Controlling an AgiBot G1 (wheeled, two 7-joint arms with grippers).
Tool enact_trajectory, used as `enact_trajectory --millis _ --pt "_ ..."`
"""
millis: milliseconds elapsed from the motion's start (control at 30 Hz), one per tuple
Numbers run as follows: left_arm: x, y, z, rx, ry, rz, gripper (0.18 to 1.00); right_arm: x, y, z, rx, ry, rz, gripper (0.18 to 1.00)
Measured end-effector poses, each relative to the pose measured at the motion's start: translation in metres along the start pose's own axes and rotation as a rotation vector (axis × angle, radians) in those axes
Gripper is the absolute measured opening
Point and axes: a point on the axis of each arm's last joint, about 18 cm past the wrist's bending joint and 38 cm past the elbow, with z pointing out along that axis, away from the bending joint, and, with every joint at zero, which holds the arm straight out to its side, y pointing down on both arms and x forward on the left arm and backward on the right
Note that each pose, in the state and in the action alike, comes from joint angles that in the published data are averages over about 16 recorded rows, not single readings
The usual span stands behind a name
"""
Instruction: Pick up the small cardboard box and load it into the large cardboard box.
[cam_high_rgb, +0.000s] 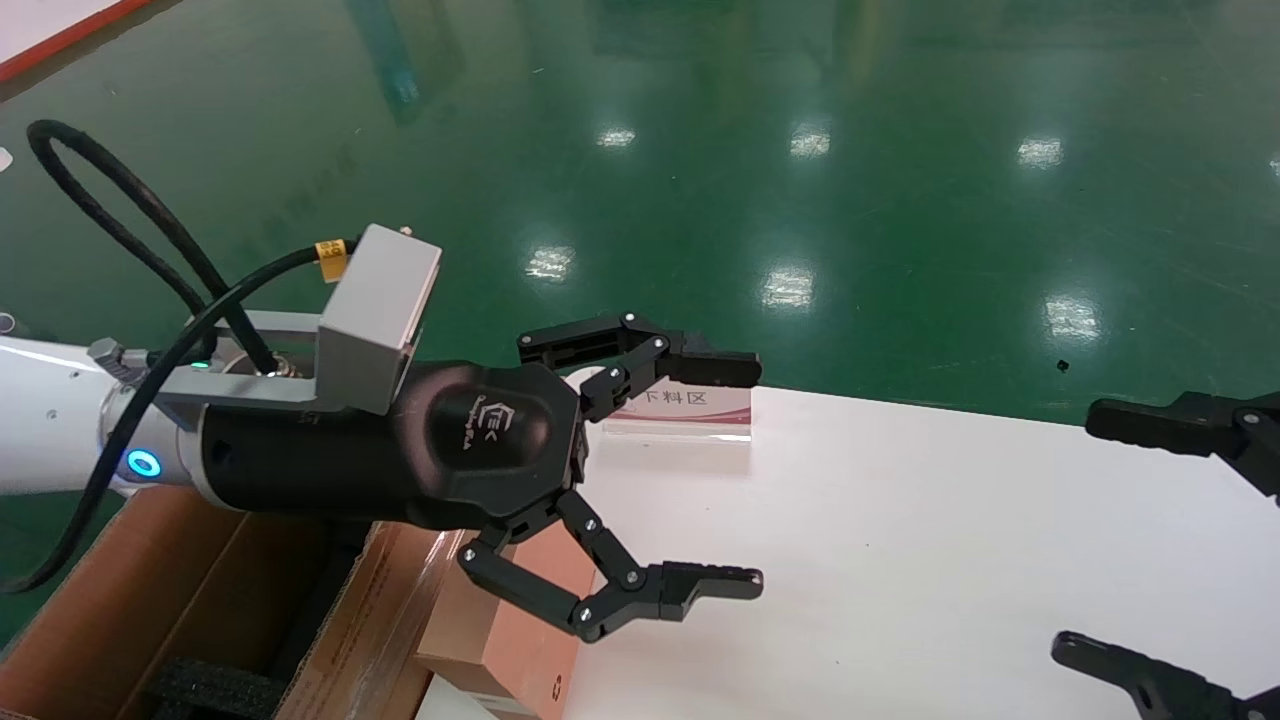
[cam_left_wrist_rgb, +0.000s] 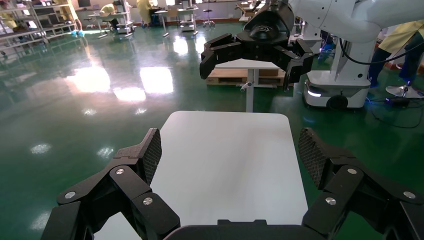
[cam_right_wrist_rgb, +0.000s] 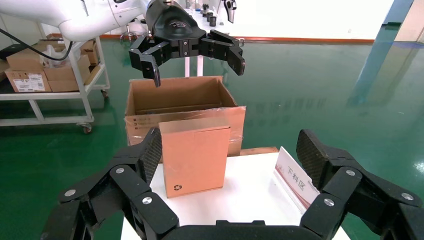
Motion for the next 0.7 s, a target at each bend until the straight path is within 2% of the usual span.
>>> enact_trajectory --millis 433,700 --pt "-0.0003 0.0007 -0.0003 -0.007 -0.002 -0.002 1.001 0.0000 0.0000 0.0000 0.000 0.000 0.000 1.000" --pt "-0.0023 0.0022 -0.0009 -0.069 -0.012 -0.012 1.001 0.0001 0.0000 0.0000 0.000 0.000 0.000 1.000"
